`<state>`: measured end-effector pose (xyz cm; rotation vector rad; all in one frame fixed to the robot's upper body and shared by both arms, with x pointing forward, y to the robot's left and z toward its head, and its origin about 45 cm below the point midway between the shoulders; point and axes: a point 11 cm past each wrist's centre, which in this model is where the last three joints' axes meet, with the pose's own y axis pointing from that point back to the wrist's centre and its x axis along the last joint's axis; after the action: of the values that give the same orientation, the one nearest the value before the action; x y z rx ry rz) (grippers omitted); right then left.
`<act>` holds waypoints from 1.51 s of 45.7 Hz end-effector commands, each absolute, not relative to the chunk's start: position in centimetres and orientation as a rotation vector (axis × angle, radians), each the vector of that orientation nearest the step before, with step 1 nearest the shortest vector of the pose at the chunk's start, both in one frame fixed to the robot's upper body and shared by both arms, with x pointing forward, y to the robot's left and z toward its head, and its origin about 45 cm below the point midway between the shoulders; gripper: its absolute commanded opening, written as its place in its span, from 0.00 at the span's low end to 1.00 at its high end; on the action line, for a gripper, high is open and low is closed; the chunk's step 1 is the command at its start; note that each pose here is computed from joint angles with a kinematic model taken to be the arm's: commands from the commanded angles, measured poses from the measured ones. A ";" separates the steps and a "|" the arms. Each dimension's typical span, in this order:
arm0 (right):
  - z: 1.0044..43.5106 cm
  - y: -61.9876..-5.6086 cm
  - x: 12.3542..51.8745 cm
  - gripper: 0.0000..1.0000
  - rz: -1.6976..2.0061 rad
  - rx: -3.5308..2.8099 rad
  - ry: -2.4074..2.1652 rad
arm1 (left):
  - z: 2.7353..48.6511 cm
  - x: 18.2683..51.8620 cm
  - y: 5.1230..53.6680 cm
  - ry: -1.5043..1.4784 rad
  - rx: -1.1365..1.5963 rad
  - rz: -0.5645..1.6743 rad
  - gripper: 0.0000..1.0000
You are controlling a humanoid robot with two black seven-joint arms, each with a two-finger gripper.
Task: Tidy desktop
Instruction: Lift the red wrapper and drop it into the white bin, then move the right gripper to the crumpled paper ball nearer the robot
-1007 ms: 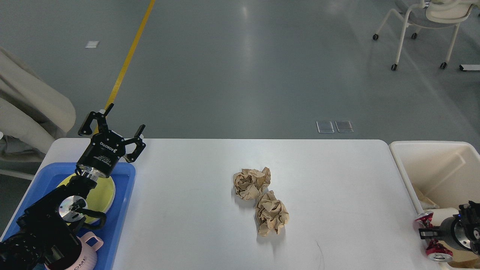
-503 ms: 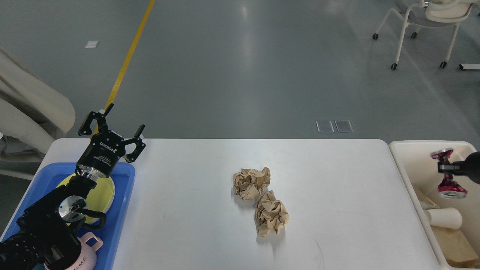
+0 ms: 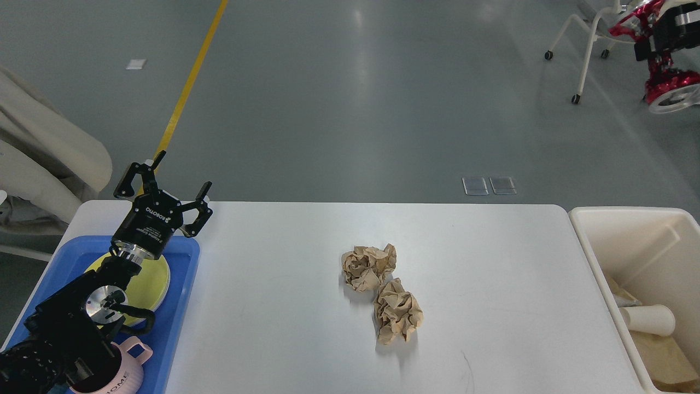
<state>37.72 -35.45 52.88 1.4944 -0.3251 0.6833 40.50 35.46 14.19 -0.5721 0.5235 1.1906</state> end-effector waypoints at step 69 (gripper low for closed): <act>29.5 -43.5 35.9 1.00 0.190 1.517 -0.286 | 14.2 40.5 35.5 0.524 -0.572 1.191 1.00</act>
<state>34.35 -51.23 20.56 1.3618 -0.4134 0.1205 40.50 35.45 14.19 -0.5720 0.5237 1.1905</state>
